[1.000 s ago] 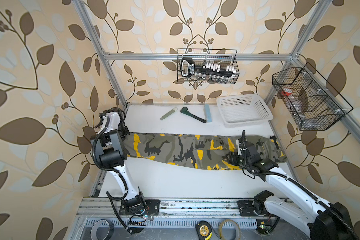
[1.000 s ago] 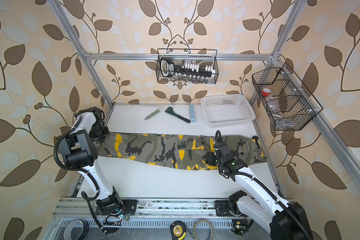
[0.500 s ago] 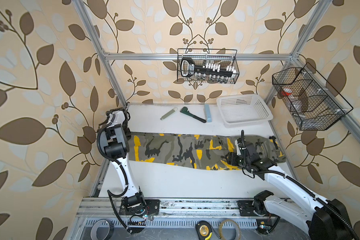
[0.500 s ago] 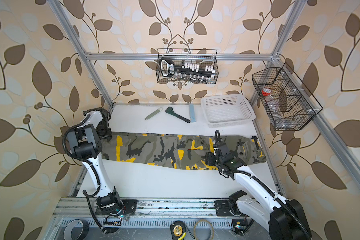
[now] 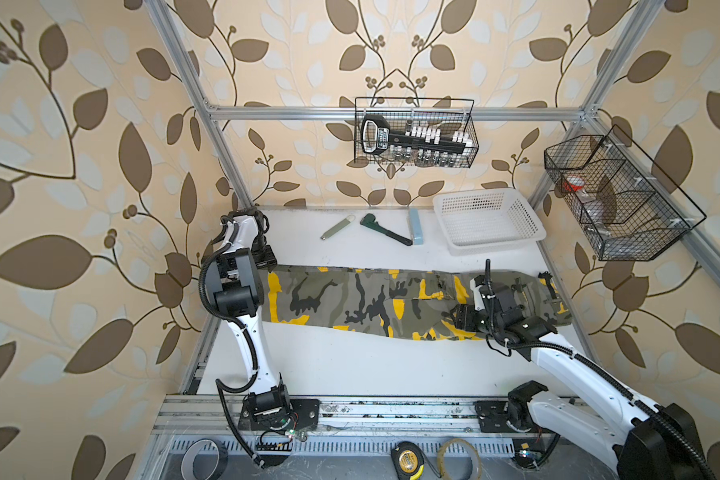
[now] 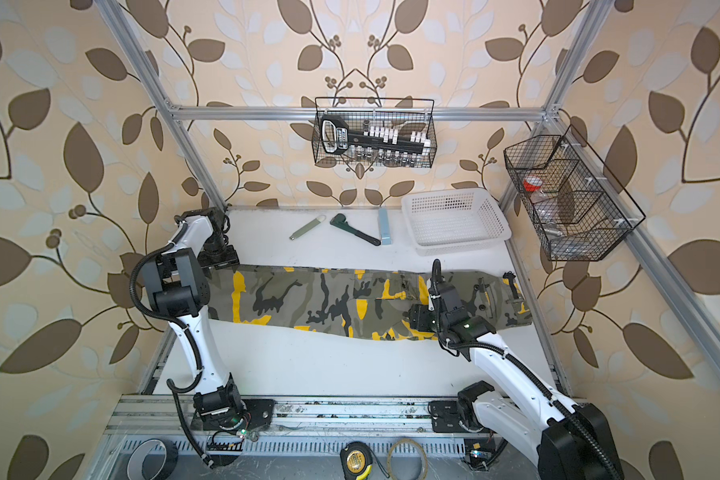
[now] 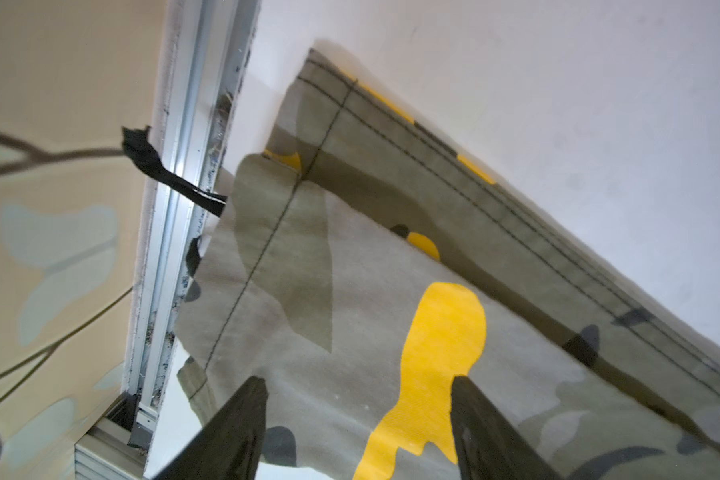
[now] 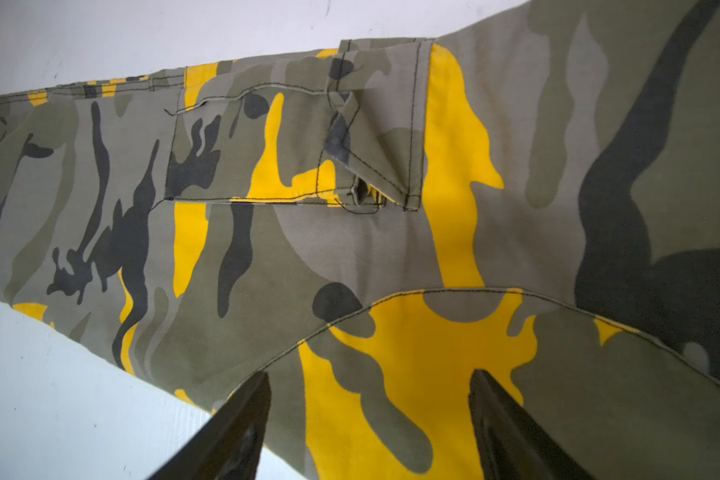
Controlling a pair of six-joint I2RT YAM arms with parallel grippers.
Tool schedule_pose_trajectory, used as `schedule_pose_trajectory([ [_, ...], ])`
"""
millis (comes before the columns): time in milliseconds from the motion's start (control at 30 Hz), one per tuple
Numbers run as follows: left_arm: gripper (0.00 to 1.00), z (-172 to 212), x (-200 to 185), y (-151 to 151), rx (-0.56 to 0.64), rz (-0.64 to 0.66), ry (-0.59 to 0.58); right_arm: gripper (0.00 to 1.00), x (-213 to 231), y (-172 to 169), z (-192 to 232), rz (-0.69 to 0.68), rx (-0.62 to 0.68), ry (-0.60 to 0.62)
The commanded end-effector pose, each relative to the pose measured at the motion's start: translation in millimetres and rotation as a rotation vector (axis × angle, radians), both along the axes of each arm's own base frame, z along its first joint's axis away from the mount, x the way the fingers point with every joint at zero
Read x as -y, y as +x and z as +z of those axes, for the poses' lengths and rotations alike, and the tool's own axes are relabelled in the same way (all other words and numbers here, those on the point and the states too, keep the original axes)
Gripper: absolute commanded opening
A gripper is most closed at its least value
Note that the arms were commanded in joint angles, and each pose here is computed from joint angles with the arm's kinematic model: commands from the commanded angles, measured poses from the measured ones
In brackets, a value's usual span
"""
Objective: Fold and stack the trousers
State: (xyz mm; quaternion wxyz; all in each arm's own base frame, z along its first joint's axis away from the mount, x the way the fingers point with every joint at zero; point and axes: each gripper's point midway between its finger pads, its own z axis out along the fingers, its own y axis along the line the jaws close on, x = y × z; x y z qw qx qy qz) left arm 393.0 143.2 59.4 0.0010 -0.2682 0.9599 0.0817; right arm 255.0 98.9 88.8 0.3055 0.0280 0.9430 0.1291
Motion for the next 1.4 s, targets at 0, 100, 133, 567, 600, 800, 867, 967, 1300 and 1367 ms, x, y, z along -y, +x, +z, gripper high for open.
schedule_pose_trajectory([
  [0,0.76,15.5,8.9,-21.0,0.012,-0.021,-0.037,0.78,-7.8,10.8,1.2,0.027,0.013,0.019],
  [100,0.79,16.7,3.7,-29.6,0.045,0.002,-0.076,0.78,-16.0,22.5,-10.2,0.008,-0.011,0.056],
  [133,0.81,19.1,0.2,-29.0,0.066,0.006,-0.079,0.78,-17.8,26.3,-14.8,0.001,-0.019,0.064],
  [567,0.85,10.6,-36.4,-24.6,0.132,-0.025,-0.067,0.78,10.6,71.8,-78.5,-0.085,-0.213,-0.090],
  [600,0.85,9.8,-37.4,-23.6,0.135,-0.033,-0.062,0.78,11.3,71.4,-79.8,-0.077,-0.234,-0.084],
  [800,0.84,-4.3,-46.9,-18.5,0.093,-0.055,-0.047,0.78,21.0,68.0,-72.8,-0.065,-0.235,-0.103],
  [867,0.83,-9.5,-51.9,-16.5,0.070,-0.064,-0.037,0.78,25.2,66.7,-67.4,-0.067,-0.231,-0.091],
  [967,0.82,-15.3,-55.6,-12.4,0.059,-0.072,-0.036,0.78,29.1,64.7,-54.5,-0.051,-0.204,-0.088],
  [1300,0.81,-30.3,-83.0,-26.3,-0.018,-0.041,0.050,0.79,48.7,55.1,-52.2,-0.107,-0.215,-0.051],
  [1367,0.81,-32.0,-80.7,-25.7,-0.011,-0.040,0.037,0.78,58.6,52.9,-64.1,-0.163,-0.267,-0.028],
])
